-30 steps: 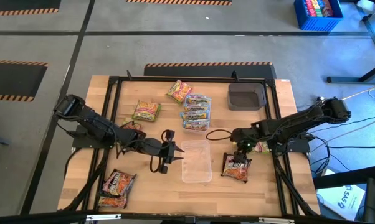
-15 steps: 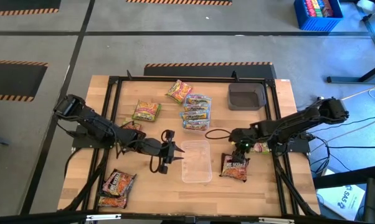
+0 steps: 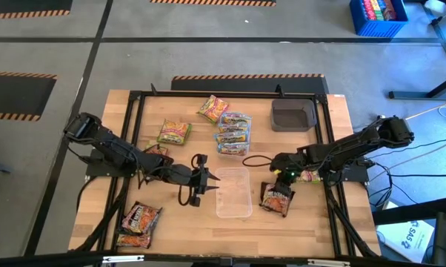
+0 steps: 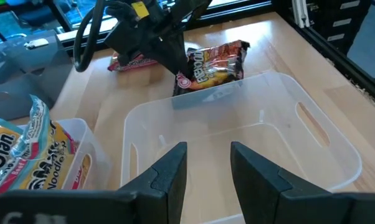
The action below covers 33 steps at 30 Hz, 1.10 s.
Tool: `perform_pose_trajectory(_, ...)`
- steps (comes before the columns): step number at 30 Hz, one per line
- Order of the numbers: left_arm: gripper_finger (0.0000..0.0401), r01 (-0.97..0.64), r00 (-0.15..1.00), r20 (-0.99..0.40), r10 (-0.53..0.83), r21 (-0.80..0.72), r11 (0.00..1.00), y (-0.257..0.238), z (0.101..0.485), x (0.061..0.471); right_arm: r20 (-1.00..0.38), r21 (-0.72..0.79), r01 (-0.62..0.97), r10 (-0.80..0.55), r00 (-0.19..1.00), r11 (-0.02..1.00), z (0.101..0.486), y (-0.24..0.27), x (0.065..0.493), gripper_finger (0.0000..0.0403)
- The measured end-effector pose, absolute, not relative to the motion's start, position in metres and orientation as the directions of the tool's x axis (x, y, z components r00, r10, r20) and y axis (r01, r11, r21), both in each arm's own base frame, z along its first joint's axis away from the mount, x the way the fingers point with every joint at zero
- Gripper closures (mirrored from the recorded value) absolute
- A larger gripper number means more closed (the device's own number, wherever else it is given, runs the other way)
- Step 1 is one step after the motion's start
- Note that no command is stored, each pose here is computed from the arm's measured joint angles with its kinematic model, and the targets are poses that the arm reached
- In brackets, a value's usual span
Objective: Sort Maruchan noodles
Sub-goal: Put the black noodle pack into the bottom transparent bin
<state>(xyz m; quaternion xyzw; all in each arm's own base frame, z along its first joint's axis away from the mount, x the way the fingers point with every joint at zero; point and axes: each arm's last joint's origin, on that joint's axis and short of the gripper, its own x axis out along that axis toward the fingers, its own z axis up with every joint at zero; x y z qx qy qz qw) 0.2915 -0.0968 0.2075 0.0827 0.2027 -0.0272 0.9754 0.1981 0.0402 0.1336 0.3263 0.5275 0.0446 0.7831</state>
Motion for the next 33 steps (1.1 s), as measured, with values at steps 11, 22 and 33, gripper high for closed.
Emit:
perform_pose_trajectory(11,0.0284,0.080,0.917,-0.398,-0.013,0.152,0.985,-0.096,0.208,0.292,-0.789,0.556,0.243,0.412,0.456,0.795,0.151,0.040,0.199,0.0399)
perform_pose_trajectory(22,0.0284,0.076,0.917,-0.398,-0.010,0.153,0.985,-0.095,0.208,0.292,-0.845,0.435,0.196,0.323,0.427,0.879,0.201,0.062,0.206,0.0402)
perform_pose_trajectory(33,0.0284,0.078,0.918,-0.395,-0.009,0.157,0.984,-0.095,0.208,0.292,-0.844,0.327,0.165,0.209,0.493,0.931,0.227,0.085,0.207,0.0403)
